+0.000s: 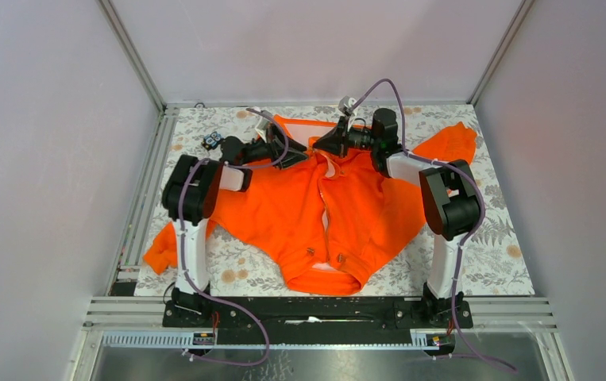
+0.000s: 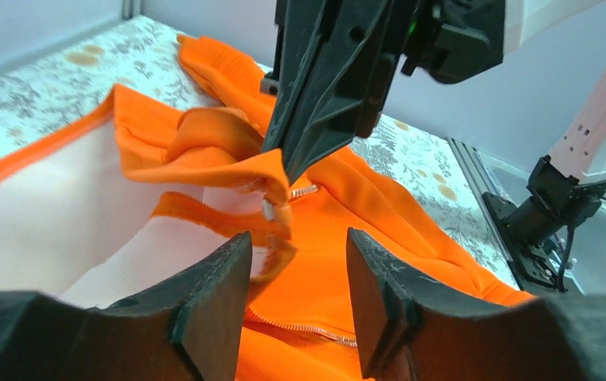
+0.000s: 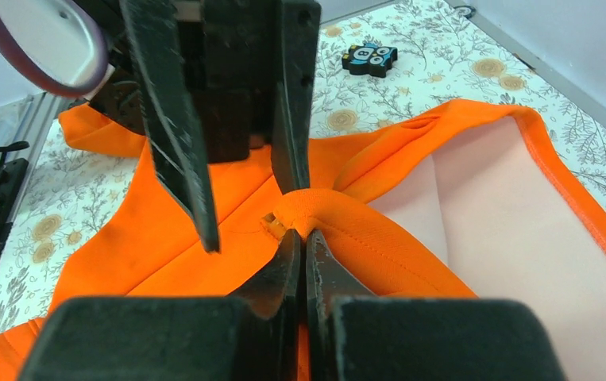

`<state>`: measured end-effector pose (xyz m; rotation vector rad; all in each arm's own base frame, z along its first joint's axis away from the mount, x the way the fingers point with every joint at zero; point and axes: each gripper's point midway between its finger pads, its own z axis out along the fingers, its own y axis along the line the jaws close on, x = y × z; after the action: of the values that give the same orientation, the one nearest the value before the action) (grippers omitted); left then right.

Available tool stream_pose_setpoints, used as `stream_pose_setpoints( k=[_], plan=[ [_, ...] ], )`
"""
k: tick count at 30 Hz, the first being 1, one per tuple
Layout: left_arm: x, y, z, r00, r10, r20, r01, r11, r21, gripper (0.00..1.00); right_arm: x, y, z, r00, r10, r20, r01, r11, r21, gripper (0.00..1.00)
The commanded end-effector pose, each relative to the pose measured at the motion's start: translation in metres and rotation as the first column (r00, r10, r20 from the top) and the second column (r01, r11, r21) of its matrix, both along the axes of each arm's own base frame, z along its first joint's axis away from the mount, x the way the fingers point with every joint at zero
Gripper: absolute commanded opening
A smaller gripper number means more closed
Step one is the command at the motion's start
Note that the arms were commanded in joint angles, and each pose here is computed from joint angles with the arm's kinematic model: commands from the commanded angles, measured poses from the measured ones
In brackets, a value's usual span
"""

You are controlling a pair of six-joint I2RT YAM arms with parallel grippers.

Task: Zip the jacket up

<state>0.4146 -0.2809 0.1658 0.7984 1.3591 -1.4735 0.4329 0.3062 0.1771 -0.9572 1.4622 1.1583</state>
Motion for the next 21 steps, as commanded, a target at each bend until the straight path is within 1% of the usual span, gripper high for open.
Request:
stream_pose_setpoints(
  k=[1, 2, 3, 4, 5, 6, 7, 8, 9, 10, 11, 13, 15, 18, 21],
  plan=[
    [-0.003, 0.018, 0.060, 0.964, 0.114, 0.241, -0.098, 0.992, -0.078, 0.52, -0.009, 0.007, 0.014, 0.997, 0.060, 0.050, -0.062, 0.997, 0.041, 0.00],
    [-0.007, 0.021, 0.063, 0.963, 0.119, 0.242, -0.103, 0.992, -0.079, 0.68, -0.008, 0.007, 0.014, 0.997, 0.058, 0.051, -0.060, 0.997, 0.044, 0.00],
    [-0.009, 0.024, 0.066, 0.962, 0.123, 0.245, -0.106, 0.991, -0.079, 0.91, -0.008, 0.007, 0.015, 0.997, 0.056, 0.052, -0.059, 0.997, 0.047, 0.00],
    [-0.011, 0.026, 0.069, 0.961, 0.129, 0.244, -0.112, 0.990, -0.083, 0.98, -0.008, 0.006, 0.015, 0.997, 0.056, 0.051, -0.058, 0.997, 0.051, 0.00],
    [-0.012, 0.027, 0.073, 0.962, 0.135, 0.239, -0.117, 0.989, -0.089, 0.98, -0.007, 0.005, 0.016, 0.997, 0.054, 0.053, -0.057, 0.997, 0.055, 0.00],
    [-0.012, 0.029, 0.080, 0.963, 0.146, 0.226, -0.125, 0.987, -0.103, 0.96, -0.007, 0.005, 0.016, 0.997, 0.052, 0.052, -0.055, 0.997, 0.056, 0.00],
    [-0.007, 0.031, 0.090, 0.962, 0.186, 0.199, -0.160, 0.977, -0.139, 0.92, -0.006, 0.004, 0.016, 0.997, 0.048, 0.052, -0.051, 0.997, 0.057, 0.00],
    [-0.003, 0.033, 0.100, 0.962, 0.217, 0.163, -0.189, 0.967, -0.173, 0.84, -0.006, 0.004, 0.016, 0.998, 0.044, 0.054, -0.047, 0.997, 0.059, 0.00],
    [0.002, 0.035, 0.110, 0.964, 0.244, 0.109, -0.217, 0.953, -0.210, 0.73, -0.005, 0.002, 0.016, 0.998, 0.039, 0.054, -0.042, 0.997, 0.060, 0.00],
    [0.008, 0.036, 0.116, 0.965, 0.258, 0.047, -0.240, 0.941, -0.238, 0.65, -0.004, 0.001, 0.016, 0.998, 0.033, 0.052, -0.037, 0.997, 0.063, 0.00],
    [0.014, 0.036, 0.121, 0.965, 0.256, -0.051, -0.260, 0.930, -0.260, 0.62, -0.003, 0.000, 0.017, 0.998, 0.030, 0.054, -0.033, 0.997, 0.065, 0.00],
    [0.024, 0.033, 0.120, 0.948, 0.258, -0.187, -0.302, 0.916, -0.266, 0.64, -0.002, -0.001, 0.016, 0.998, 0.022, 0.052, -0.025, 0.997, 0.067, 0.00],
    [0.031, 0.029, 0.114, 0.926, 0.277, -0.257, -0.341, 0.906, -0.250, 0.65, -0.002, -0.001, 0.016, 0.999, 0.017, 0.051, -0.020, 0.998, 0.067, 0.00],
    [0.026, 0.015, 0.112, 0.927, 0.284, -0.246, -0.340, 0.912, -0.228, 0.71, 0.001, -0.002, 0.015, 0.999, 0.002, 0.051, -0.005, 0.998, 0.063, 0.00],
    [0.027, 0.008, 0.102, 0.919, 0.321, -0.227, -0.365, 0.912, -0.186, 0.71, 0.002, -0.002, 0.013, 0.999, -0.008, 0.052, 0.005, 0.998, 0.055, 0.00]
  ],
)
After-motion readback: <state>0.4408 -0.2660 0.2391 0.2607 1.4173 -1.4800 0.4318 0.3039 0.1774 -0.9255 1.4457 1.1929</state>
